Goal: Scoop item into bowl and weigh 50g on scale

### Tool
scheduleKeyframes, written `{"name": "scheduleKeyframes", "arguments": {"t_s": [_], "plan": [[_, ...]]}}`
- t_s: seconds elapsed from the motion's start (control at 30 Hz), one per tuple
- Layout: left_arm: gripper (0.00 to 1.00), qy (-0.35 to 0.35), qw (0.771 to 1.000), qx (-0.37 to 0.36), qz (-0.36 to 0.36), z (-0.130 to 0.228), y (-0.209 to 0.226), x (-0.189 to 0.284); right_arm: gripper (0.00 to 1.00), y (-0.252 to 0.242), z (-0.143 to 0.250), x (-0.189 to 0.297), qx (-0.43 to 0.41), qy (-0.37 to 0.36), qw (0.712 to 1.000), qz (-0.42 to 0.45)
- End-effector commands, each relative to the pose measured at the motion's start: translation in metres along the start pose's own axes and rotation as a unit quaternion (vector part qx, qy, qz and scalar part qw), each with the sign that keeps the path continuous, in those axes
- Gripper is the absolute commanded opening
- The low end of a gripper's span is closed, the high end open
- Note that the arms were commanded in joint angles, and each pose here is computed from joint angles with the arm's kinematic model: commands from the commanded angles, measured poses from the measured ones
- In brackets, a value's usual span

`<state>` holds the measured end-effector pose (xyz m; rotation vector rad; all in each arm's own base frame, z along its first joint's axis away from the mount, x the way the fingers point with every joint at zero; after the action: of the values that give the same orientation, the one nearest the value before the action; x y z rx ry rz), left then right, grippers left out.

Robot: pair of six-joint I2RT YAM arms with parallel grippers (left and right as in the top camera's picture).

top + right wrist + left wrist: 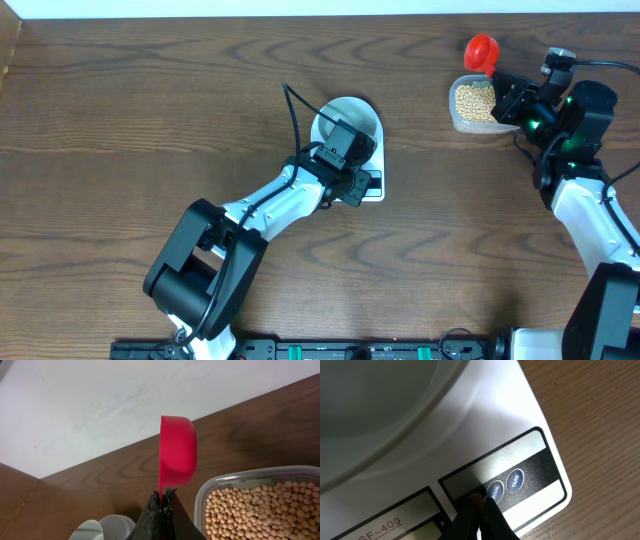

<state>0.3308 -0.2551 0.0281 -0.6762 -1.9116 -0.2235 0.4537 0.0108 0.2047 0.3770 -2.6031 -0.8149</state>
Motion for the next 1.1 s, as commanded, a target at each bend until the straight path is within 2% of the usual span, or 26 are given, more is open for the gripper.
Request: {"name": "scheduleKeyframes", "arguments": {"t_s": [0.0, 0.23, 0.6, 1.07], "plan": [[0.07, 0.005, 1.0, -0.004, -0.004, 0.001, 0.003, -0.004, 0.01, 0.009, -0.006, -0.002, 0.002, -0.006, 1.0, -0.007], [0.07, 0.023, 1.0, 0.009, -0.005, 0.01, 0.005, -0.014, 0.01, 0.009, -0.006, -0.002, 0.002, -0.006, 1.0, -0.007], [0.07, -0.026, 1.0, -0.001, -0.002, -0.015, 0.0, 0.017, 0.01, 0.009, -0.005, -0.003, 0.002, -0.006, 1.0, -0.007], [0.07, -0.013, 1.0, -0.006, -0.002, -0.009, 0.001, 0.009, 0.01, 0.01, -0.005, -0.003, 0.002, -0.006, 1.0, -0.007]]}}
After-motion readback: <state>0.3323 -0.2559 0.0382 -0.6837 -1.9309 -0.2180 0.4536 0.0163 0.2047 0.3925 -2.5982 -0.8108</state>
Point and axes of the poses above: each gripper's point midway between its finger pads, its own x axis back along the fingers, its own y axis along the line the jaws close on, z = x × y, the point moved 1 cm from there along x, back along the fingers, and after that the axes turned 3 degrees about -x, right-handed, at the moved point
